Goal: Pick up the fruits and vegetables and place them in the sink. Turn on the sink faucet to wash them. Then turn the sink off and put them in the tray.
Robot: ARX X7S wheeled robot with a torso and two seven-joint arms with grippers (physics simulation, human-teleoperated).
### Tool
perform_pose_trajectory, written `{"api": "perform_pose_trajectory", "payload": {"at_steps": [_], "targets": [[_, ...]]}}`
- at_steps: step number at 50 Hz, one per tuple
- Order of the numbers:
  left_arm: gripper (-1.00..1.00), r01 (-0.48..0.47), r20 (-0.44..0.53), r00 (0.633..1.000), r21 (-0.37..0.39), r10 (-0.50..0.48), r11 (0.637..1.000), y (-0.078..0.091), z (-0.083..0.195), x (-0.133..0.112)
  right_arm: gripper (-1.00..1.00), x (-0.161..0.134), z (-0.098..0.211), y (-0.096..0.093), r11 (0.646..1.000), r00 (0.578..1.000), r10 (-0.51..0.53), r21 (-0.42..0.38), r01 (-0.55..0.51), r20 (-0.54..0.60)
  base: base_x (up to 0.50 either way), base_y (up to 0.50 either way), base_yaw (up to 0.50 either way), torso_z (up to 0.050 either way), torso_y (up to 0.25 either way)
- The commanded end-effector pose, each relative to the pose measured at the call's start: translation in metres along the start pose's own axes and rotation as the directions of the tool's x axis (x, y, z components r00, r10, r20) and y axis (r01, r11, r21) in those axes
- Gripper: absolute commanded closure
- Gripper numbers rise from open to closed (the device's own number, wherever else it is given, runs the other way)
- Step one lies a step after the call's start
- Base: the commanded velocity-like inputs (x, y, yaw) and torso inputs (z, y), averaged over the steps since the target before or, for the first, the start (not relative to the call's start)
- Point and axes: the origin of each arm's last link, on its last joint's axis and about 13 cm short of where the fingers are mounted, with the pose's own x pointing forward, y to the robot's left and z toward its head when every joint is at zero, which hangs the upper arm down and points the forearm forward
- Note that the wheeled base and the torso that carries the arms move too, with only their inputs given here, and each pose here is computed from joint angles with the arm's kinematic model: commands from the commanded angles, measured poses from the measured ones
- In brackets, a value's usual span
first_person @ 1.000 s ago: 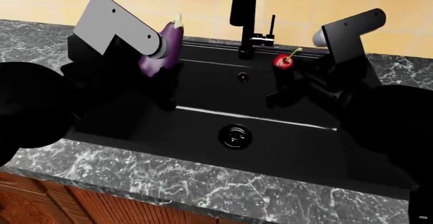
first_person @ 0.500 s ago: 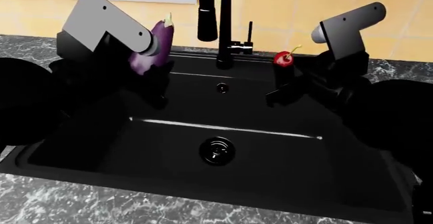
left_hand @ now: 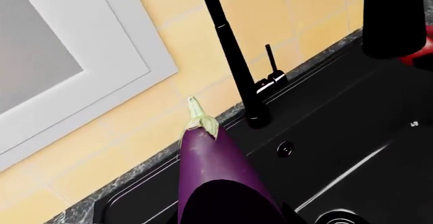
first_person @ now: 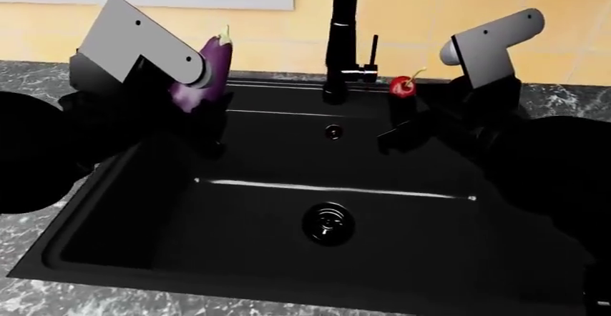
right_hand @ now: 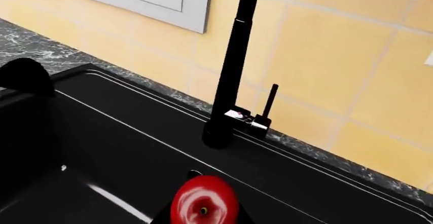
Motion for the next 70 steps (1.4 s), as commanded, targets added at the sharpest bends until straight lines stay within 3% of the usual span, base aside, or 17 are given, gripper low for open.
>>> {"api": "perform_pose_trajectory", "payload": {"at_steps": [1,12,31,33,38,44,63,70], "targets": [[1.00,-0.021,-0.008,1.000,0.019,0.021,1.000,-0.004,-0.001,-0.002,1.00,-0.006,-0.002,-0.001,1.000,0.999,0.022,-0.011,-0.022,-0.024,0.00,0.00,-0.50,0.000,0.000],[1.00,-0.022,-0.032,0.999,0.031,0.023,0.999,-0.001,-0.007,-0.006,1.00,-0.002,0.004,0.004,0.991,0.991,0.099,-0.082,-0.106,-0.086,0.00,-0.03,-0.27,0.000,0.000],[1.00,-0.033,-0.022,0.999,0.037,0.034,0.999,0.002,-0.002,-0.009,1.00,0.002,0.023,0.002,0.988,0.994,0.065,-0.131,-0.077,-0.091,0.14,-0.06,0.00,0.000,0.001],[1.00,-0.048,0.001,0.999,0.015,0.048,0.999,0.005,0.003,-0.009,1.00,0.001,0.026,0.002,0.988,0.994,0.066,-0.137,-0.077,-0.086,0.00,0.00,0.00,0.000,0.000],[1.00,-0.056,0.046,0.997,0.052,0.054,0.997,0.005,0.005,-0.011,1.00,0.002,0.027,0.002,0.987,0.995,0.065,-0.142,-0.076,-0.081,0.00,0.00,0.00,0.000,0.000],[1.00,-0.110,0.064,0.993,0.091,0.104,0.990,0.009,0.005,-0.011,1.00,0.002,0.029,0.003,0.986,0.995,0.064,-0.148,-0.075,-0.079,0.00,0.00,0.00,0.041,0.000],[1.00,-0.070,0.026,0.997,0.125,0.067,0.990,0.003,-0.001,-0.011,1.00,0.004,0.028,0.004,0.983,0.993,0.072,-0.162,-0.087,-0.097,0.08,0.00,0.00,0.050,0.000],[1.00,-0.057,0.030,0.998,0.148,0.053,0.987,0.001,-0.001,-0.012,1.00,0.005,0.028,0.004,0.983,0.993,0.069,-0.163,-0.084,-0.098,0.39,0.02,0.00,0.000,0.000]]}}
